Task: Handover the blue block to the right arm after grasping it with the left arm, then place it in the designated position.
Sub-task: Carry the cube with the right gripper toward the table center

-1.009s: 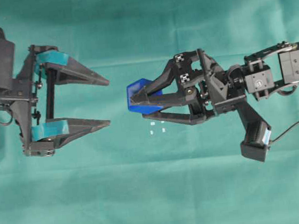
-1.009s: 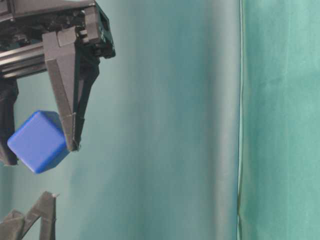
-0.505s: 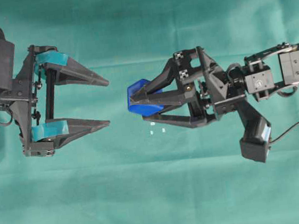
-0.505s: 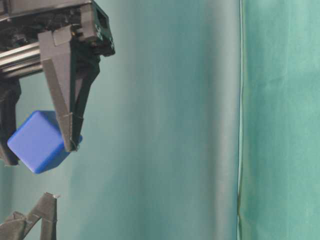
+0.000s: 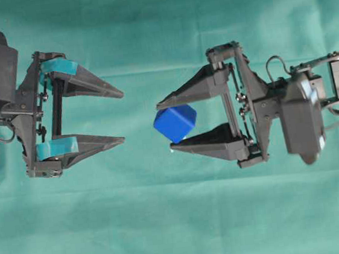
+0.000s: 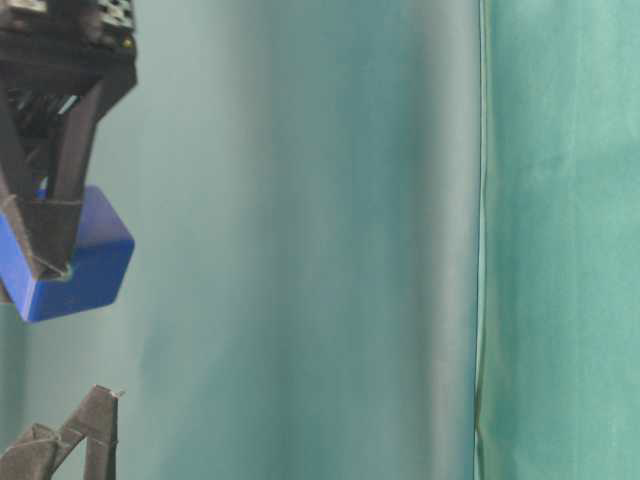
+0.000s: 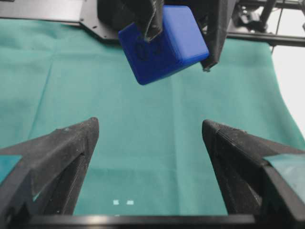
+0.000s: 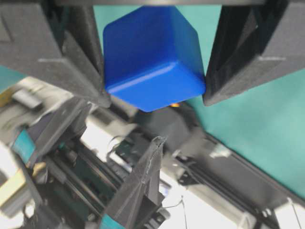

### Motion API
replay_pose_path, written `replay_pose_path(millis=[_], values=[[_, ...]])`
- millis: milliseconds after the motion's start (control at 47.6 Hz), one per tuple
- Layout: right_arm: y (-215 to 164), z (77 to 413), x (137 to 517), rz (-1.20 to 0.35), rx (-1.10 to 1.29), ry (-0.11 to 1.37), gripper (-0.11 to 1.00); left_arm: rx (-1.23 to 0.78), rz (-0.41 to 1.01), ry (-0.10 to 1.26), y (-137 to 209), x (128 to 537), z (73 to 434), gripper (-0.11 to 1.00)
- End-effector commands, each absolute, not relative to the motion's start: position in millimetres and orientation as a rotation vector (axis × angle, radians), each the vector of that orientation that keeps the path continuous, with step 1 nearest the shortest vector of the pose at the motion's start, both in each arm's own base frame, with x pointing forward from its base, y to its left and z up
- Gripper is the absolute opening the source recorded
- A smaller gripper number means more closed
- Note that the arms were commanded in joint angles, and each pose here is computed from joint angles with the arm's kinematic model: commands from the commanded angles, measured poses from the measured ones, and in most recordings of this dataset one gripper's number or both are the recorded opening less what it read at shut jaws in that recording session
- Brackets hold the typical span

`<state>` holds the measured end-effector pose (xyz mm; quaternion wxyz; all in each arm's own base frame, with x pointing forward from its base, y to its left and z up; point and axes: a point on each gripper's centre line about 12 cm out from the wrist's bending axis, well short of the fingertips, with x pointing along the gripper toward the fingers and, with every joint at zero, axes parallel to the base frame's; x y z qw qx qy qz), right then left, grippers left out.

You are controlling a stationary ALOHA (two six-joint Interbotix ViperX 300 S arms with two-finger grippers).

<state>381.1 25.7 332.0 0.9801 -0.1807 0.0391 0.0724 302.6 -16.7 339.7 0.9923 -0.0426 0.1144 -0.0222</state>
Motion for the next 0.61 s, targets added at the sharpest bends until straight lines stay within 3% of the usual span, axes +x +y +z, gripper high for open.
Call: replay_pose_path(millis=[0,231,589], values=[[25.3,348.3,378.6,0.131,-0.255,0.053,0.64,-0.084,-0.048,0.203,-17.2,302.9,348.6,1.0],[21.9,349.4,379.9,0.09,0.064,0.108,0.64,-0.084,-0.047,0.205,-17.2,303.2,348.1,1.0],[21.1,347.8,379.9,0.082,0.076,0.126,0.64,-0.083,-0.049,0.203,-17.7,302.9,348.6,1.0]])
